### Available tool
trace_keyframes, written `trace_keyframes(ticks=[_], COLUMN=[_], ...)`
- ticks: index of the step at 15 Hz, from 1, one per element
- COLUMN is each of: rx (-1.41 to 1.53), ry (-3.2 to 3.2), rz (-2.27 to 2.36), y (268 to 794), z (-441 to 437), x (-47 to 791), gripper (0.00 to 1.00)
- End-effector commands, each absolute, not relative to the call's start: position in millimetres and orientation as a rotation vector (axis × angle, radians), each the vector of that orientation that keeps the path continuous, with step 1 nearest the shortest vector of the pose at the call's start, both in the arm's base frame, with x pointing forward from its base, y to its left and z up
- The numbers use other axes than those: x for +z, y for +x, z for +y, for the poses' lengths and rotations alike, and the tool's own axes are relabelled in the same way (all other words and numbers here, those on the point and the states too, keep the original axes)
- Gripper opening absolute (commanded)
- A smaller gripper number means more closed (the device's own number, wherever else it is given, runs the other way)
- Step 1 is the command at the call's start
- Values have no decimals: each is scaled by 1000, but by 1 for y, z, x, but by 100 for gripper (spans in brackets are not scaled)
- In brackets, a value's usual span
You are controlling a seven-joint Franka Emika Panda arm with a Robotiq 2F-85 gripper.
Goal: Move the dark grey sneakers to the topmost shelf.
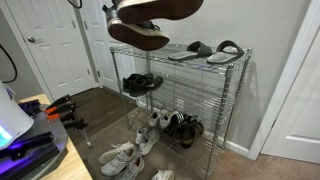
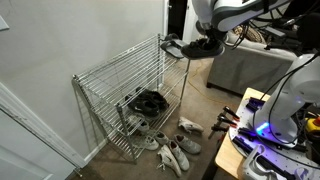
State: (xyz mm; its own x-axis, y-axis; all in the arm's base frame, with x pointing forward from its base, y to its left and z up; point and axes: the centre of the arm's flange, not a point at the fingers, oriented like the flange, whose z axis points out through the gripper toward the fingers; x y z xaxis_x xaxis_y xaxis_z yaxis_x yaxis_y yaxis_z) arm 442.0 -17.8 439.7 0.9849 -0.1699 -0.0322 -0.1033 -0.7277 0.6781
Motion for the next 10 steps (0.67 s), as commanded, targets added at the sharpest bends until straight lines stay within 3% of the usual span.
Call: trace_keyframes(ticks=[1,10], rx=[123,477], ry=[2439,2832], rz=[-120,113], y=[443,552], z=[2,43], x=[454,430], gripper=[6,6])
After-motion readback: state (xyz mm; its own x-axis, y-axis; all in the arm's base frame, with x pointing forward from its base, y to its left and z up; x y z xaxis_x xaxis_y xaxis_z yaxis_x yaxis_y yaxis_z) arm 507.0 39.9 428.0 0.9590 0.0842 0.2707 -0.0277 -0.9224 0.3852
